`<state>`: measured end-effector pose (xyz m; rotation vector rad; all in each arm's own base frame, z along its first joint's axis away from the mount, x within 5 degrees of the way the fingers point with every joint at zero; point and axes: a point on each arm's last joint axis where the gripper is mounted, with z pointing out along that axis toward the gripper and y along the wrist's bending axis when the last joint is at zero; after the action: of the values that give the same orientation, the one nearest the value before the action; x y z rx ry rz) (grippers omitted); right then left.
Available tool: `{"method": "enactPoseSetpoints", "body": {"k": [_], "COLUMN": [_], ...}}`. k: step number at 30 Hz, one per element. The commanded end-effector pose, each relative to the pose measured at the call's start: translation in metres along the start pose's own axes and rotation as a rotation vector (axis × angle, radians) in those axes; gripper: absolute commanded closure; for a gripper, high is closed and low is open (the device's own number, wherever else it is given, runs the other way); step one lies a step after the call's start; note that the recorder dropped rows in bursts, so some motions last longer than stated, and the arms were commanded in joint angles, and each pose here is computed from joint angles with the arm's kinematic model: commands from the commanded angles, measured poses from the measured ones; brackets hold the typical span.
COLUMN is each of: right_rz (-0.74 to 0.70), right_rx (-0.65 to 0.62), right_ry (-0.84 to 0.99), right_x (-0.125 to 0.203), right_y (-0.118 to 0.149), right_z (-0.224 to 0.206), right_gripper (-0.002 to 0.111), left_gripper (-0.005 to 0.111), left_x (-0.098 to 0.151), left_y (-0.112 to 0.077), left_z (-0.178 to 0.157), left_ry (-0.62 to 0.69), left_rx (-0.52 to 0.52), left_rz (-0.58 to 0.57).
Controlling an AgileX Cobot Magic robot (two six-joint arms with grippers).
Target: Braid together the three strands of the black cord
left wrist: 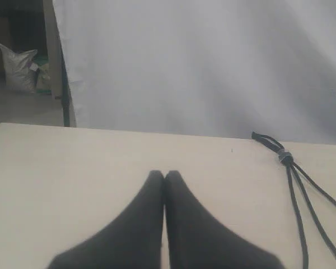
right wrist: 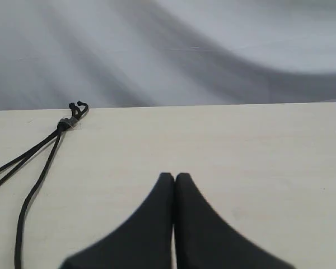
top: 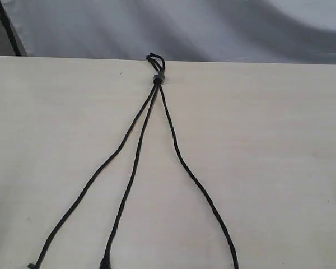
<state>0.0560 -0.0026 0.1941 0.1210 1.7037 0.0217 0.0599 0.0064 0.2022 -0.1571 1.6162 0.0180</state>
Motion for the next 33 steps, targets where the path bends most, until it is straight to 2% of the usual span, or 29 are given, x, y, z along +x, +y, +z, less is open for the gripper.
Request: {"method": "enactPoseSetpoints", "body": {"k": [1,19,30,33], "right_rz": [0.007,0.006,0.006,0.023], "right_rx": [0.004,0.004,0.002,0.0], "right_ry": [0.001,-0.003,-0.22,-0.306], "right_x": [0.001,0.001,-0.019,-0.026], "right_y": [0.0,0.0,0.0,0.0], "right_z": [0.0,0.0,-0.002,-0.004], "right_gripper": [0.109,0.109,0.109,0.109], "left_gripper": [0.106,0.106,0.106,0.106], "left_x": [0.0,0.0,0.0,-0.005], "left_y": [0.0,0.0,0.0,0.0], "left_z": [0.0,0.0,0.0,0.0], "left_ry": [-0.007,-0.007,-0.007,-0.058], "left_rx": [-0.001,-0.001,-0.001,0.0], "left_rz": [0.003,0.003,0.003,0.003]}}
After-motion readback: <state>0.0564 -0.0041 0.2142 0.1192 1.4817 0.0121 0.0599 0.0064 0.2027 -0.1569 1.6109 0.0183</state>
